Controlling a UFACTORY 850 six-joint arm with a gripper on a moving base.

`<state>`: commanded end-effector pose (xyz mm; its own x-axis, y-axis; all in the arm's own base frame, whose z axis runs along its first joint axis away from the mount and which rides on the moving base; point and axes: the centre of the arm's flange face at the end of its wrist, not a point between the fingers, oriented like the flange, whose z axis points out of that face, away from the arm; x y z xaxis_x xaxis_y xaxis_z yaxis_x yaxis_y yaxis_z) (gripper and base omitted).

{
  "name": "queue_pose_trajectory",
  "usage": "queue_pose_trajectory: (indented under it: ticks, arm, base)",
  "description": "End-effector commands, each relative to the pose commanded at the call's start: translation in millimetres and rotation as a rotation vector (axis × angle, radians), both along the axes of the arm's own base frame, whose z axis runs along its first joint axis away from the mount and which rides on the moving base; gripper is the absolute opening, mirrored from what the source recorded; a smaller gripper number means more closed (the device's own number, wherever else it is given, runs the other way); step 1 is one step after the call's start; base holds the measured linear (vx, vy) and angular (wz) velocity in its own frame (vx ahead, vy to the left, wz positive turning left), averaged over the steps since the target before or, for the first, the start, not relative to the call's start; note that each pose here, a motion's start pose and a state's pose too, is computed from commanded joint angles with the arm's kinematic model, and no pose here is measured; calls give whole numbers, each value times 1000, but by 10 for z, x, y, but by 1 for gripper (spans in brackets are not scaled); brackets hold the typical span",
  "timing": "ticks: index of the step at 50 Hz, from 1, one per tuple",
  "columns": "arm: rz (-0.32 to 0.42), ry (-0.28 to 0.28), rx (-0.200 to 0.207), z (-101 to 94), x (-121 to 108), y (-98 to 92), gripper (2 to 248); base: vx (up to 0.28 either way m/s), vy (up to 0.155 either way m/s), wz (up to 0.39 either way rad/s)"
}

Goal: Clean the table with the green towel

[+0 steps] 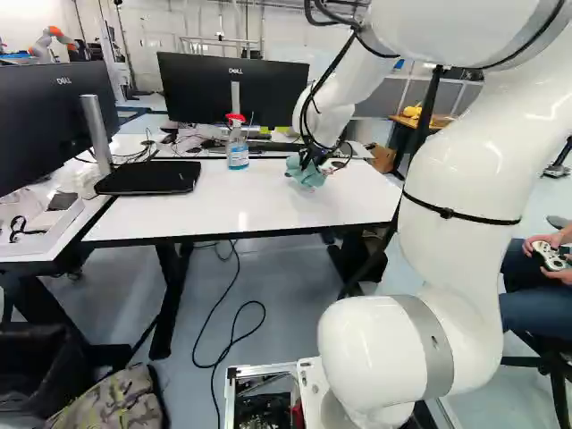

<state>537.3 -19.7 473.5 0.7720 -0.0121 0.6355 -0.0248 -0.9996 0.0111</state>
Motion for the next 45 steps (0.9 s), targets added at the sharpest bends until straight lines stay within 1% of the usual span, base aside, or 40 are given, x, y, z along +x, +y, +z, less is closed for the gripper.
queue_pose_trajectory:
  ticks: [45]
  arm:
    - [-23,-42,0,-454,-75,-125,56]
  base:
    - [0,0,0]
